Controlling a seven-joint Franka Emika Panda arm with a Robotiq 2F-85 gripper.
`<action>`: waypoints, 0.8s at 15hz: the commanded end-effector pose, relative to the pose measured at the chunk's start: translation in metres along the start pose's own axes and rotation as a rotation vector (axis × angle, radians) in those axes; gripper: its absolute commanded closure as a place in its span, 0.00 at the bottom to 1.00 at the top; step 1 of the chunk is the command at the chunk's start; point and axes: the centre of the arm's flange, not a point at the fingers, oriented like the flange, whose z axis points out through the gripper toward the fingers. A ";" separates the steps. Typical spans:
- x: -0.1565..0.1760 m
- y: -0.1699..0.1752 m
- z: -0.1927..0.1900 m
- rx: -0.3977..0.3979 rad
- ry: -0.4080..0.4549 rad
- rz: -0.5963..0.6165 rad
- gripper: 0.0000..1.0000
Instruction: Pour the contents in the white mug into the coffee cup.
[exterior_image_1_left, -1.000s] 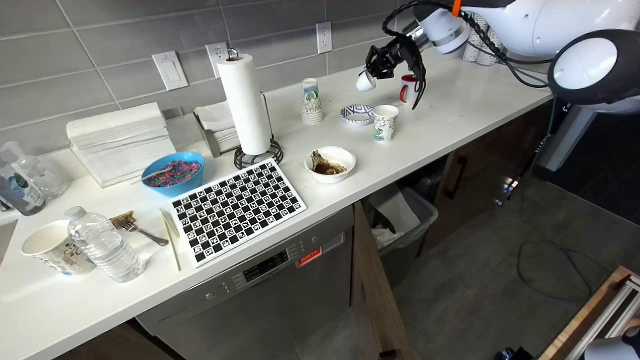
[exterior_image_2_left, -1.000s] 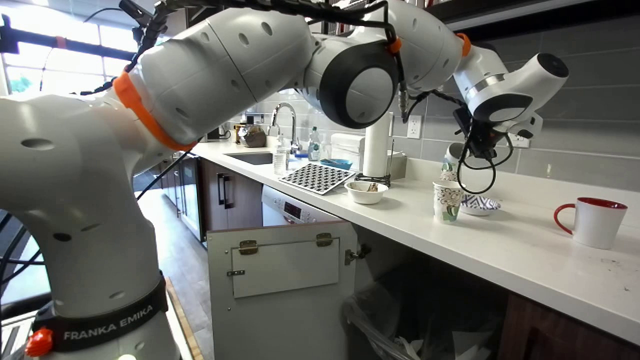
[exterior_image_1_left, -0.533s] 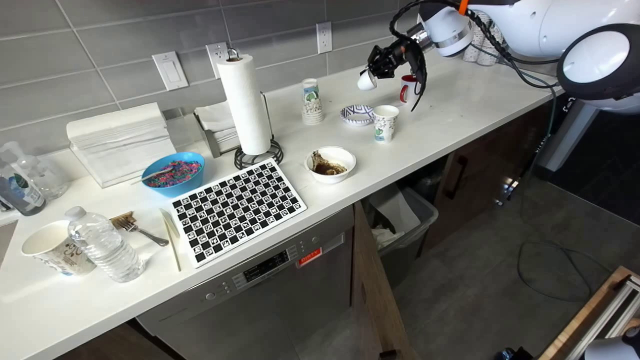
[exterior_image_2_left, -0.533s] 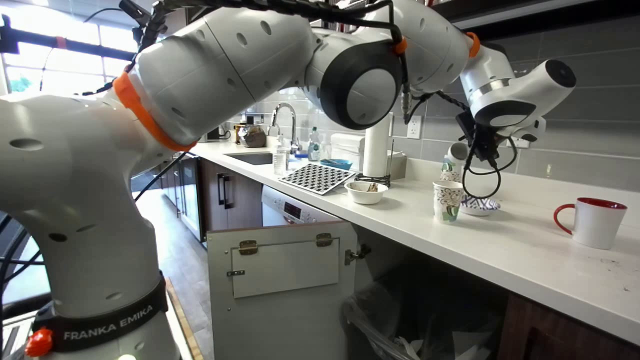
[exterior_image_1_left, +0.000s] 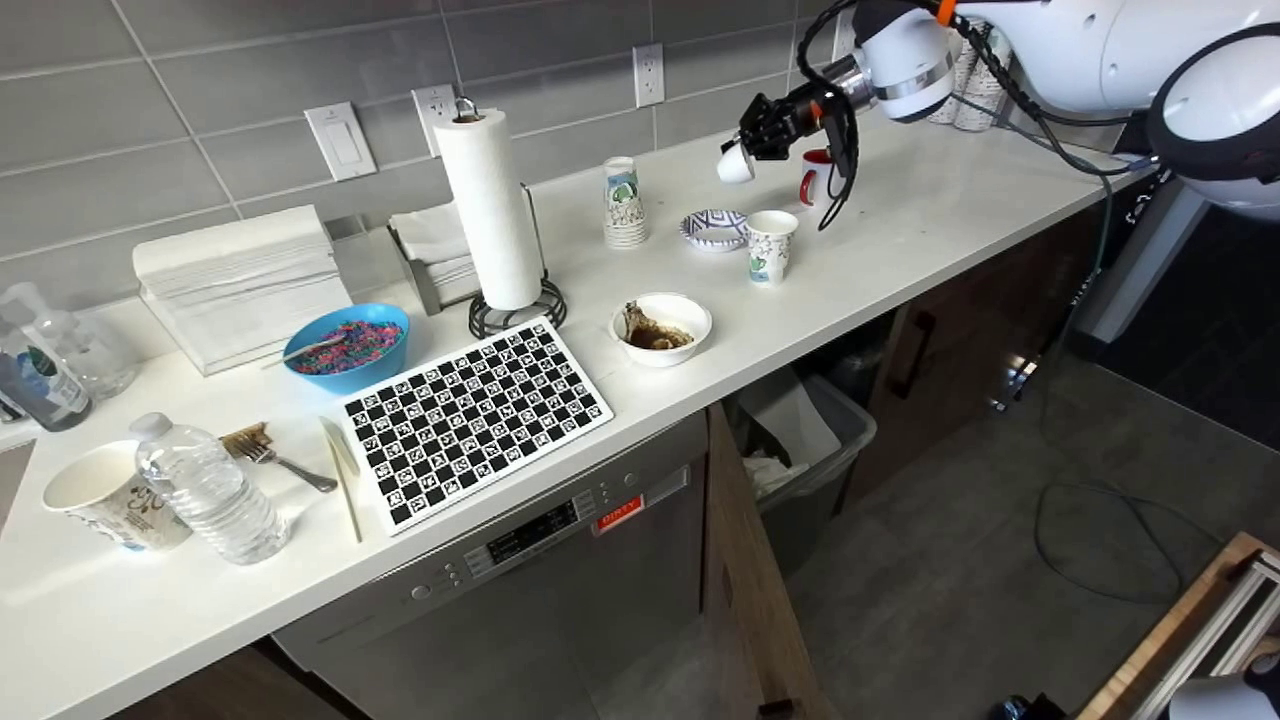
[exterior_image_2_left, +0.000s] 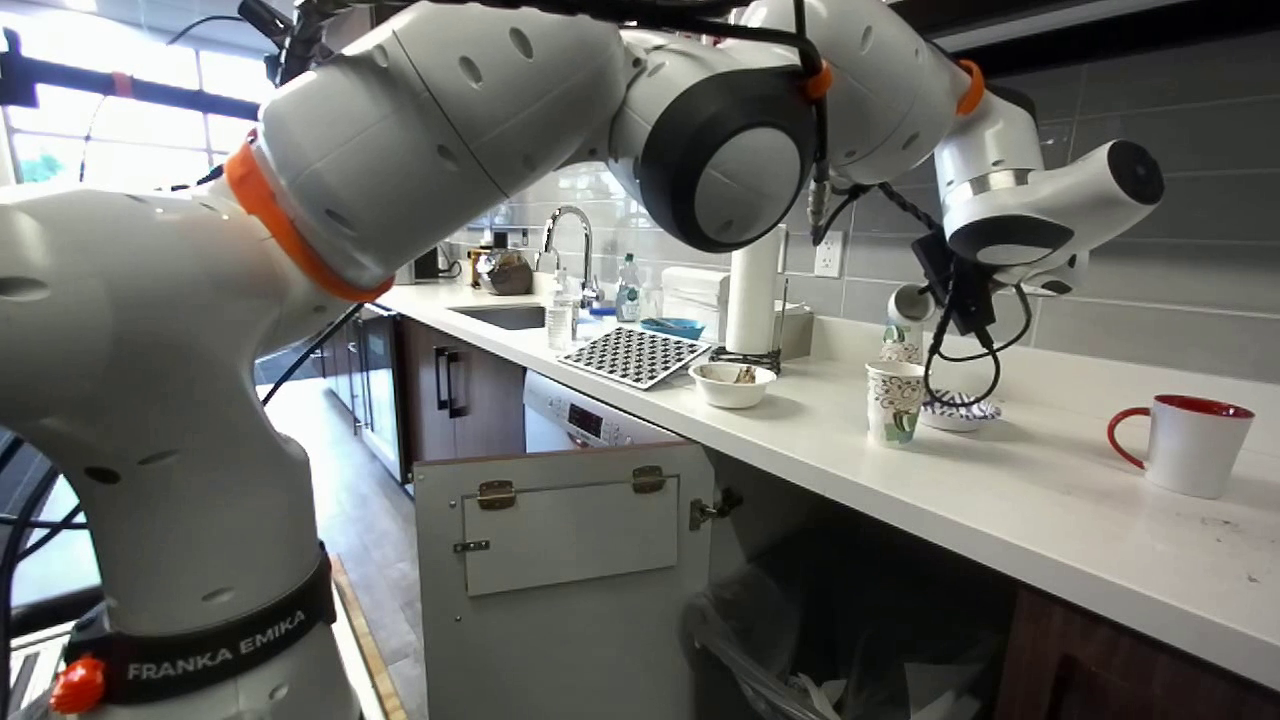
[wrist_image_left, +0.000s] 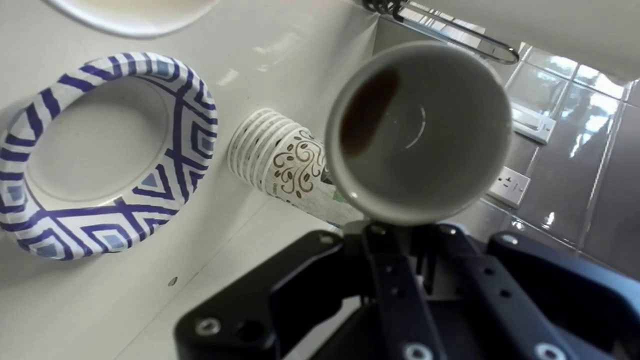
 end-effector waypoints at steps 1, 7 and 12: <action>-0.028 -0.004 -0.011 0.054 -0.017 -0.020 0.97; -0.035 -0.001 -0.012 0.087 -0.027 -0.040 0.97; -0.036 0.001 -0.016 0.130 -0.017 -0.041 0.97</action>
